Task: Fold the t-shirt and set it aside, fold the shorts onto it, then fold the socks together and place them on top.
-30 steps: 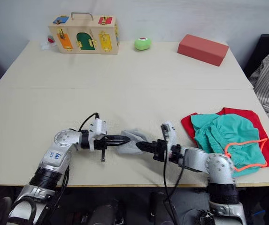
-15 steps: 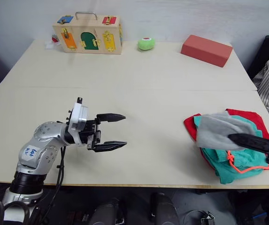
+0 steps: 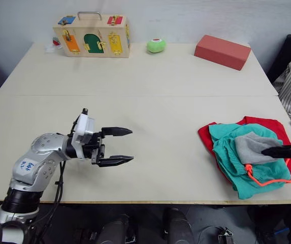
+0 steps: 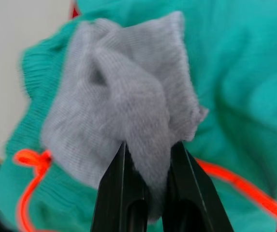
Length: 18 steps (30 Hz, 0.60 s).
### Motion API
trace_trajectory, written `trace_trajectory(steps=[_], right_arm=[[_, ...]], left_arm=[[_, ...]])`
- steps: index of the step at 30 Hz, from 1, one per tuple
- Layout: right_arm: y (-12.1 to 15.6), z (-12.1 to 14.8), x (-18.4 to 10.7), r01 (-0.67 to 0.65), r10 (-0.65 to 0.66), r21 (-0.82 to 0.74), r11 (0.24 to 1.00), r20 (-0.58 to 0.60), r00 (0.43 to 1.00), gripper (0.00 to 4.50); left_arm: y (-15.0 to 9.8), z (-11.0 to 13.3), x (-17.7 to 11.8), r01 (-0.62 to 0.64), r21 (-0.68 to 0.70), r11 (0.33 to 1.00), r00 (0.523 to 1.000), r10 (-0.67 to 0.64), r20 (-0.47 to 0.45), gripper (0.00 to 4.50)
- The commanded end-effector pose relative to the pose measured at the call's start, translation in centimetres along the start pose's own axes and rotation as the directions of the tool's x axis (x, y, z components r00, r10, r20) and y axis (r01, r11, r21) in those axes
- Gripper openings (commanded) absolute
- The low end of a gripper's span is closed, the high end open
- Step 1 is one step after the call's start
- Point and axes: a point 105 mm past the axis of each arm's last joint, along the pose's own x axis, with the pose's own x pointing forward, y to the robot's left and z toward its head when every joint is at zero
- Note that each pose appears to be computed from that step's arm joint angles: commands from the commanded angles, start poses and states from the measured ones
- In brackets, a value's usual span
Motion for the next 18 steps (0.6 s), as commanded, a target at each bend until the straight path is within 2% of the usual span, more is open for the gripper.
trace_trajectory(steps=[1,5,10,14,15,16,18], right_arm=[[-1.4,0.9,-1.0,0.067,-0.066,-0.02,0.998,0.025,0.997,0.34],[-1.6,1.2,-2.6,0.085,-0.083,-0.066,0.994,0.033,0.996,1.58],[-1.1,2.5,-6.8,0.142,-0.131,-0.175,0.974,0.076,0.989,3.18],[0.2,4.8,-8.0,0.18,-0.139,-0.406,0.896,0.127,0.982,4.48],[0.9,5.9,-7.7,0.191,-0.12,-0.5,0.845,0.172,0.978,4.48],[2.1,7.1,-7.1,0.185,-0.052,-0.581,0.792,0.238,0.97,4.48],[5.0,8.7,-5.3,0.13,0.11,-0.691,0.711,0.292,0.95,4.48]], left_arm=[[0.1,1.1,-0.3,-0.028,0.067,0.997,1.0,0.027,0.011,4.5],[0.2,1.0,-1.0,-0.041,0.058,0.997,0.999,0.042,0.0,4.5],[0.5,-0.2,-2.9,-0.061,0.022,0.998,0.997,0.062,-0.054,4.5],[1.2,-1.0,-4.8,-0.118,0.044,0.992,0.987,0.122,-0.105,4.5],[1.4,-1.2,-5.5,-0.135,0.059,0.989,0.984,0.141,-0.113,4.5],[1.6,-1.6,-6.1,-0.158,0.052,0.986,0.978,0.164,-0.128,4.5],[2.3,-2.2,-7.6,-0.217,0.078,0.973,0.96,0.227,-0.161,4.5]])
